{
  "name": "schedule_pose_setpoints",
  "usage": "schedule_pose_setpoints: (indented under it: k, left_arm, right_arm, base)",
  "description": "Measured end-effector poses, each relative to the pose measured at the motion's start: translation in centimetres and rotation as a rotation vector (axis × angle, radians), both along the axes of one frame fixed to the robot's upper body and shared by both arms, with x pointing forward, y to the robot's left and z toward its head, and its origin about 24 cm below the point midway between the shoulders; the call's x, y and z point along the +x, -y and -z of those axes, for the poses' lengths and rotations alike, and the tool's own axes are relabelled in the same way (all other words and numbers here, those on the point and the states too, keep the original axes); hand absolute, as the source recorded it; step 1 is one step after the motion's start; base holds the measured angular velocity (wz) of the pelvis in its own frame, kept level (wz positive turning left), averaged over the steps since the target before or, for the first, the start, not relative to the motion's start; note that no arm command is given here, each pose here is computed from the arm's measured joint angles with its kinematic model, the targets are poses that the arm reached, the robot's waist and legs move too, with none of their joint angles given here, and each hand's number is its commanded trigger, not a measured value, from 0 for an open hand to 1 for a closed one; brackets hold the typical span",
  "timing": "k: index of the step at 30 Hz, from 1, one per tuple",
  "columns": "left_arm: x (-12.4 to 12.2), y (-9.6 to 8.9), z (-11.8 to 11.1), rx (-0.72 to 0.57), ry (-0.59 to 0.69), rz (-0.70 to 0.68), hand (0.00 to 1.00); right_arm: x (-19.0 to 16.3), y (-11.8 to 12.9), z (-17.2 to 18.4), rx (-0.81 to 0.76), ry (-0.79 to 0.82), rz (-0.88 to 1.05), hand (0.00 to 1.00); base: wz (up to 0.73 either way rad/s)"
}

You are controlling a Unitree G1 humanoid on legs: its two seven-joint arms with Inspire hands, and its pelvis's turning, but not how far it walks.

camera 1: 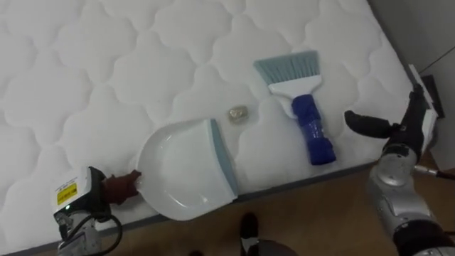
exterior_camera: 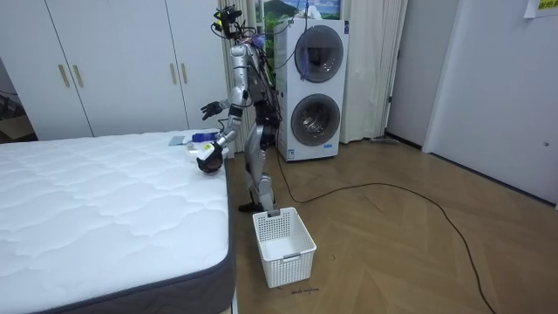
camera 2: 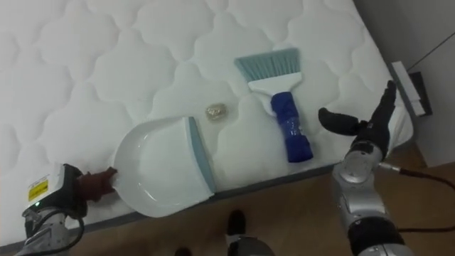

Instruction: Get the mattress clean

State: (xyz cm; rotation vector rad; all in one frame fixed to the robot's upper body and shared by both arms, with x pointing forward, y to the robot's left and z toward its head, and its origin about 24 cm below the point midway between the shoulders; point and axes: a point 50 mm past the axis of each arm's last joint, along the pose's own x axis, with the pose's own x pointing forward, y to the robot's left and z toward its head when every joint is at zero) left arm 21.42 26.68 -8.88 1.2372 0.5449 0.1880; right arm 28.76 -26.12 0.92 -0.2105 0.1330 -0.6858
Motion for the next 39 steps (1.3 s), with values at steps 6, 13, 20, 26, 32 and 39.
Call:
schedule_pose_setpoints:
  k: [6, 13, 20, 26, 32, 39]
  left_arm:
    - [-0.1, -0.1, 0.1, -0.025, -0.011, -0.026, 1.0]
    - [-0.2, -0.4, 0.2, -0.063, -0.025, -0.074, 1.0]
    - [0.2, -0.3, 0.0, -0.075, -0.027, -0.07, 1.0]
    - [0.6, -0.2, -0.2, -0.079, -0.02, -0.064, 1.0]
    - [0.9, -0.2, -0.4, -0.08, -0.01, -0.06, 1.0]
    - [1.1, 0.0, -0.4, -0.077, -0.012, -0.055, 1.0]
  right_arm:
    - [0.3, -0.3, -0.6, 0.004, 0.031, 0.009, 0.0]
    - [0.3, -0.9, 0.5, 0.036, -0.017, -0.053, 0.0]
    - [0.1, -1.2, 1.6, 0.077, -0.072, -0.092, 0.0]
    - [-0.1, -1.3, 2.4, 0.086, -0.113, -0.115, 0.0]
    - [0.1, -1.9, 2.8, 0.079, -0.151, -0.181, 0.0]
    - [-0.3, -1.3, 4.1, 0.082, -0.232, -0.2, 0.0]
  base:
    - [0.09]
    - [0.06]
    - [0.04]
    - [0.0]
    - [0.03]
    - [0.04]
